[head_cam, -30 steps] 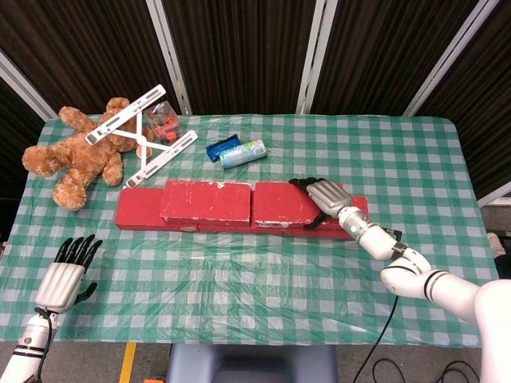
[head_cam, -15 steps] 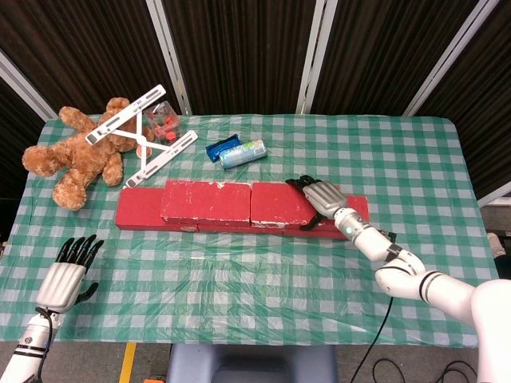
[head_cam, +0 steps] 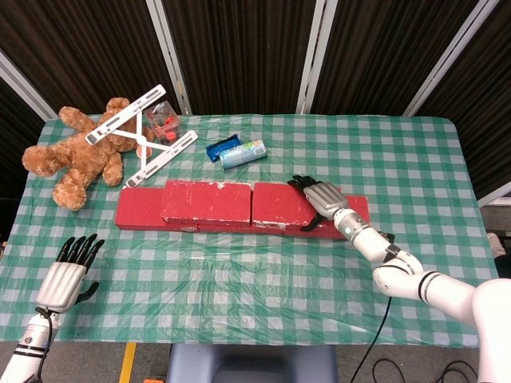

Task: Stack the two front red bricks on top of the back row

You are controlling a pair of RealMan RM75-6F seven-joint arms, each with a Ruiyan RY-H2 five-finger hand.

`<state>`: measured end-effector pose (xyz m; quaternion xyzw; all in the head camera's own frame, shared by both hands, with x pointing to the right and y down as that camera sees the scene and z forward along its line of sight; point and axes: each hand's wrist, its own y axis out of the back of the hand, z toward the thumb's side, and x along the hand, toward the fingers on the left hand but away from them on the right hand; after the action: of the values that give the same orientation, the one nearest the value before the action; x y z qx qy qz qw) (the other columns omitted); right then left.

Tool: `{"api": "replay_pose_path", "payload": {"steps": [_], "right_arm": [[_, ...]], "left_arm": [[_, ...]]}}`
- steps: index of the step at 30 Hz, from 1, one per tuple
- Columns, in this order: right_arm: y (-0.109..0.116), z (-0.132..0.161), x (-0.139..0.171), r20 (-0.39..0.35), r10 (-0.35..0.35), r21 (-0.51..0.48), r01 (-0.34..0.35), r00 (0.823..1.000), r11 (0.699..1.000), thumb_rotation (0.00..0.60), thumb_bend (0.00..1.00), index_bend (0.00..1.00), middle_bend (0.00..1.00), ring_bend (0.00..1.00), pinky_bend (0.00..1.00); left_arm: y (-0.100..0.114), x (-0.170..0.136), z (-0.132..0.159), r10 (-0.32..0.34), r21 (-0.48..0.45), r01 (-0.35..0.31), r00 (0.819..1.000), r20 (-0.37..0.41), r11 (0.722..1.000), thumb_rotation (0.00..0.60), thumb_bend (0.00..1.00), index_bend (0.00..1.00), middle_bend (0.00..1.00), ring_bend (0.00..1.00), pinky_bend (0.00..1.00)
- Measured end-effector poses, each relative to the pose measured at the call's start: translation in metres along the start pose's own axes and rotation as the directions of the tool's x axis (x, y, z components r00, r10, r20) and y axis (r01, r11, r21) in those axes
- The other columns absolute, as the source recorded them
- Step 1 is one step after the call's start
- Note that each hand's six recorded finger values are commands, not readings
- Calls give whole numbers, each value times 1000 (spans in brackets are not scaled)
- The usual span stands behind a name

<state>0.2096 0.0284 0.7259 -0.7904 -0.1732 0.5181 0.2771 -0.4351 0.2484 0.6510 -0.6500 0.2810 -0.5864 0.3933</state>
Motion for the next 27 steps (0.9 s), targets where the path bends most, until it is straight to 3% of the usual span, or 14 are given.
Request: {"api": "replay_pose_path", "payload": {"steps": [5, 27], "right_arm": [[0, 0, 1, 11, 12, -4, -12, 1000, 1000, 555, 0, 0, 35, 4, 331], [0, 2, 3, -3, 3, 16, -3, 1000, 1000, 543, 0, 0, 1, 0, 279]], "left_arm": [[0, 0, 0, 0, -2, 0, 1000, -2, 1000, 600, 290, 0, 0, 0, 31], [-2, 2, -1, 0, 5, 0, 1000, -15, 1000, 600, 291, 0, 0, 0, 31]]}}
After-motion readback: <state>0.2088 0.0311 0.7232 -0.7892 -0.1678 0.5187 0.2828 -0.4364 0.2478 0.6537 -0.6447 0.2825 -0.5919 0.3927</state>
